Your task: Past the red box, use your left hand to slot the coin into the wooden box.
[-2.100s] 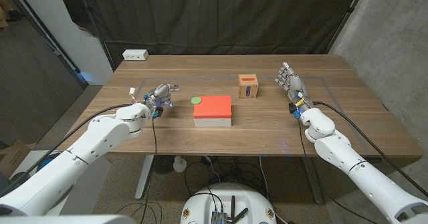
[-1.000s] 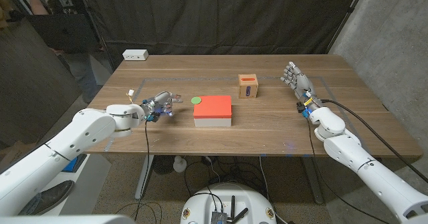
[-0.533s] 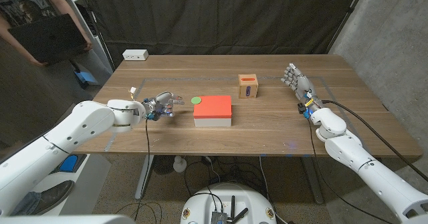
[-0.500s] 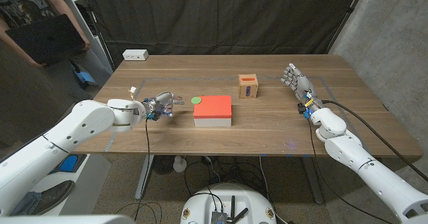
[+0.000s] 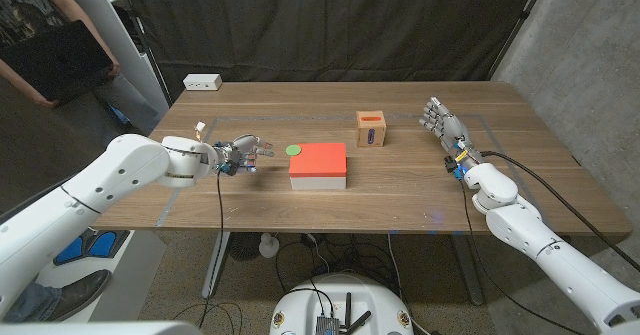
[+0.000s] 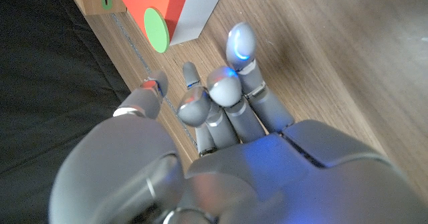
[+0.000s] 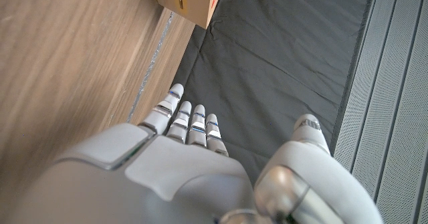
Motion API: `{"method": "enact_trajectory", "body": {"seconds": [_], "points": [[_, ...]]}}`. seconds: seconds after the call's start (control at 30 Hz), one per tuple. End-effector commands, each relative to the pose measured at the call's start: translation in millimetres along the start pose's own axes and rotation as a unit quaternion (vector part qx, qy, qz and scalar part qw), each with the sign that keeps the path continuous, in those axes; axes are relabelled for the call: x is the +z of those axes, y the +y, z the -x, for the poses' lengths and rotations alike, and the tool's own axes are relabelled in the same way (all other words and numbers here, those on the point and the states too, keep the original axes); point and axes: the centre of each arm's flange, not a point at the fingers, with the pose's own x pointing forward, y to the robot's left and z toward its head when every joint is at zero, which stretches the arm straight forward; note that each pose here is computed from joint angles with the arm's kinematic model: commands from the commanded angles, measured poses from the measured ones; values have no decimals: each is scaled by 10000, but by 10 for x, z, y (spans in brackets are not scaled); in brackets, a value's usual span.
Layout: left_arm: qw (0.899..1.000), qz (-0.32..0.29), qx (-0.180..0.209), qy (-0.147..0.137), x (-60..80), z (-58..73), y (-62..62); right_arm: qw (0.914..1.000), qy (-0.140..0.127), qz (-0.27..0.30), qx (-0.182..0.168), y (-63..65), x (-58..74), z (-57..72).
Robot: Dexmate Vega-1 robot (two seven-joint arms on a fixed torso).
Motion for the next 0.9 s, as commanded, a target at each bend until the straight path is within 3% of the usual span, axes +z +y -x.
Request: {"method": "enact_trajectory", "body": {"seconds": [0.03,0.5,0.9], "points": [[9996,-45,295,8,82,13,-44,10000,0,35,21,14,2,49],[9992,-204,325,111,136,-55,-67,10000,7,48,16,29,-8,76],[9996,-212,-34,177,158,-221,-144,10000,28,73,1,22,-2,82]]}}
